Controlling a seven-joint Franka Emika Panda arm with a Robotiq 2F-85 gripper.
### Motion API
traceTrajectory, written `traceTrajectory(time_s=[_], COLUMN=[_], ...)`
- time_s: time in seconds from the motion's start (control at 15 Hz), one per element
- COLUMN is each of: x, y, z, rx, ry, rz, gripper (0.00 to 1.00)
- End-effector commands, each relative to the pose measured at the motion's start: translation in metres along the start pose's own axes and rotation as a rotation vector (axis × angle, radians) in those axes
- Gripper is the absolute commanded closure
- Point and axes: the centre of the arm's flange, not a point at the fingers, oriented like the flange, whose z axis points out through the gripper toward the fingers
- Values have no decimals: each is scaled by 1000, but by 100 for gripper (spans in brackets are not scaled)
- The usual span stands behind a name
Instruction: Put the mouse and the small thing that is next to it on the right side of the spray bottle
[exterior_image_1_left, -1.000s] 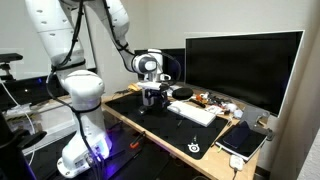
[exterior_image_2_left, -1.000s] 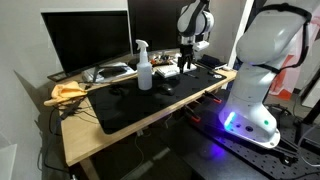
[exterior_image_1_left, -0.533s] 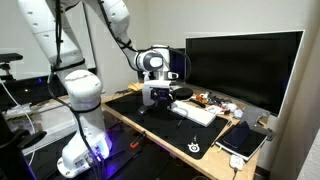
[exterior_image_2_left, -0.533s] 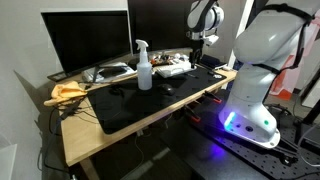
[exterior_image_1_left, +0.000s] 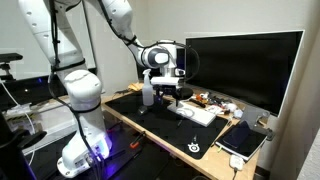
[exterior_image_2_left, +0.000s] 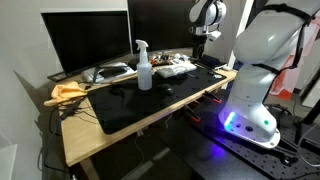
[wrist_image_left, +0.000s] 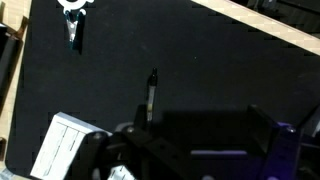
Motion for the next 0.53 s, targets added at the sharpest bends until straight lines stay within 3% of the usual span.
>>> traceTrajectory(time_s=[0.0,0.47], x=[0,13], y=[0,9], z=[0,-9], rx=[0,25], ry=[-1,11], rz=[-1,33], gripper=[0,0])
